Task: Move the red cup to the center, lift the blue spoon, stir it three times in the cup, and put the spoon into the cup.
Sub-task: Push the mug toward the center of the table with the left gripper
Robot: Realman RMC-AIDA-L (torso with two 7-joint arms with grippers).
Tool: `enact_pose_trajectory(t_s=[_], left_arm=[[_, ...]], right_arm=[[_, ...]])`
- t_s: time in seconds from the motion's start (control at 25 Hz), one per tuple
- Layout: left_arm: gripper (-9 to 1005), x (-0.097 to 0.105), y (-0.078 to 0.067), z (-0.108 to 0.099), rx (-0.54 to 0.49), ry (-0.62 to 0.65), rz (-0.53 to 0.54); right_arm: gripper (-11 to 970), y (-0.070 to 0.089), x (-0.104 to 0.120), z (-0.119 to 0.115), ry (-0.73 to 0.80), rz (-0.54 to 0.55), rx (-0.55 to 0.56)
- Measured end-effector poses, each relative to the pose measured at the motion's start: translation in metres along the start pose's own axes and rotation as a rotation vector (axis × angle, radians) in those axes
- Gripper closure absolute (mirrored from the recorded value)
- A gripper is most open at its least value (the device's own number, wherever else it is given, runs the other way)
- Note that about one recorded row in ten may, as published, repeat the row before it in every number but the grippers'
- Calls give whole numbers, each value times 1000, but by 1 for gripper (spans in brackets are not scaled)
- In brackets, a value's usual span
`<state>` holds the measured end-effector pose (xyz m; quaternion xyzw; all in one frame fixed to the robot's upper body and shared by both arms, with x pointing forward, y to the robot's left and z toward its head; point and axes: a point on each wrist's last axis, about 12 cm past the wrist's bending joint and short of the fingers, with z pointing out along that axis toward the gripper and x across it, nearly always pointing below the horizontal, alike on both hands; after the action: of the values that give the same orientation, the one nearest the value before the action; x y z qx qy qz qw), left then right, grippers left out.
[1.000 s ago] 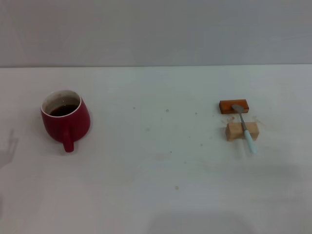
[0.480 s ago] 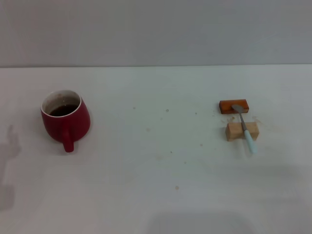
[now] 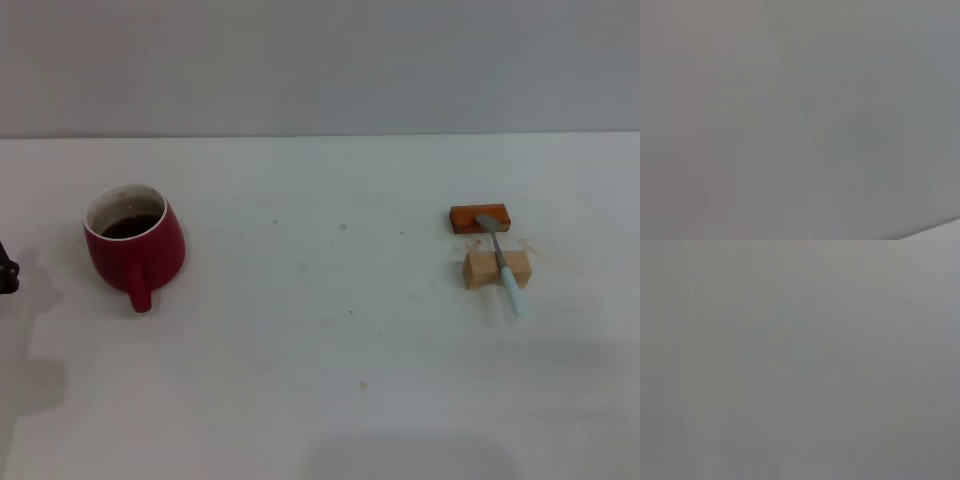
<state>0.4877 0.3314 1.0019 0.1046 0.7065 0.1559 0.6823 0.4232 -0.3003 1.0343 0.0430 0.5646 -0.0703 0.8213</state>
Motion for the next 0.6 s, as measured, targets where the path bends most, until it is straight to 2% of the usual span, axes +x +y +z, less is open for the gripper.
enact_pose_trajectory(t_s=[0.16,0.6], left_arm=[[998,-2,-2,3,6,-2,63],[994,-5,-14,15,81,9,244]], right_arm=[[222,0,-1,0,-5,-1,1],[221,0,-1,1,-11,-2,-2]])
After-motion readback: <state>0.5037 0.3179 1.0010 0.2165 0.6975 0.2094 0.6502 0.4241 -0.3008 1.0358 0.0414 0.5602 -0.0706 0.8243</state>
